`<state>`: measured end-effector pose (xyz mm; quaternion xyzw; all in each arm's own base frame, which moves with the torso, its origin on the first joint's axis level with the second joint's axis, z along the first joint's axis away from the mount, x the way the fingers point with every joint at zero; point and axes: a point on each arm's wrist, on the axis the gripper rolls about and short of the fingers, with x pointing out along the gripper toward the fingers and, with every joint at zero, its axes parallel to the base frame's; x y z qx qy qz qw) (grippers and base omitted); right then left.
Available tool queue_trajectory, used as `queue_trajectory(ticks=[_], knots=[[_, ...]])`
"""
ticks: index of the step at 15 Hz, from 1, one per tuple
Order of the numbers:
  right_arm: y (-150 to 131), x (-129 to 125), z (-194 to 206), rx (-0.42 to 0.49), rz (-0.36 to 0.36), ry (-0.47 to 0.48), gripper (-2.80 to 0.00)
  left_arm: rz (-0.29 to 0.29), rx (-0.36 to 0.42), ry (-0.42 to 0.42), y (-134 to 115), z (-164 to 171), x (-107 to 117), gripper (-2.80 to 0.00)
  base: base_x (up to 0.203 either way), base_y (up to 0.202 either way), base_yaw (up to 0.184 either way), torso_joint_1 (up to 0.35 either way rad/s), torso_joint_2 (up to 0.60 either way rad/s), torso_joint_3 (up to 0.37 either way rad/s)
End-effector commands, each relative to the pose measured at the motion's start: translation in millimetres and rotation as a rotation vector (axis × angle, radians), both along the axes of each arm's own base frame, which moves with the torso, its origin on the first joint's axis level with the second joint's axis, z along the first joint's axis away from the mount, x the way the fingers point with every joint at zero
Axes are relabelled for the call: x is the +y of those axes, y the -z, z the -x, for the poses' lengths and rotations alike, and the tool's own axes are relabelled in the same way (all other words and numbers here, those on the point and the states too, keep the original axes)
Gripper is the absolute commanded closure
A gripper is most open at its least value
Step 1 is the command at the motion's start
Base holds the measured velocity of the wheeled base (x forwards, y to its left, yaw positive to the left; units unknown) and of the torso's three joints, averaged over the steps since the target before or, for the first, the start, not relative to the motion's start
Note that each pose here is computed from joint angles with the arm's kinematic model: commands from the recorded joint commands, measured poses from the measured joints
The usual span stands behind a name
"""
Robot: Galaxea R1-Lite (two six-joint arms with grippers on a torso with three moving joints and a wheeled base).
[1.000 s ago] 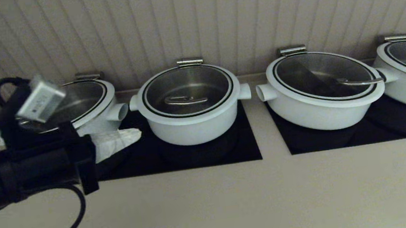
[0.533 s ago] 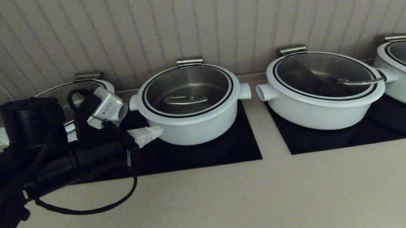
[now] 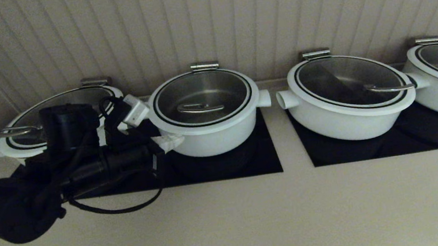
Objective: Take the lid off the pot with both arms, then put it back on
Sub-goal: Open the food pot lid a small opening with the left arm
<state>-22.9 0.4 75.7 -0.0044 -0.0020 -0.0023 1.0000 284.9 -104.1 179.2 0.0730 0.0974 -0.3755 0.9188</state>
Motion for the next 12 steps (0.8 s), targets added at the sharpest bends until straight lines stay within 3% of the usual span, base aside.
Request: queue_trajectory(ticks=[1, 12], knots=[[-0.1, 0.0, -0.1, 0.001, 0.001, 0.000, 0.00, 0.007, -0.018, 0.003, -2.6, -14.0, -4.7, 0.00, 0.000, 0.000, 0.000, 0.000, 0.00, 0.000], [-0.1, 0.0, -0.1, 0.001, 0.001, 0.000, 0.00, 0.024, -0.066, 0.021, -11.3, -38.4, -21.6, 0.00, 0.000, 0.000, 0.000, 0.000, 0.00, 0.000]])
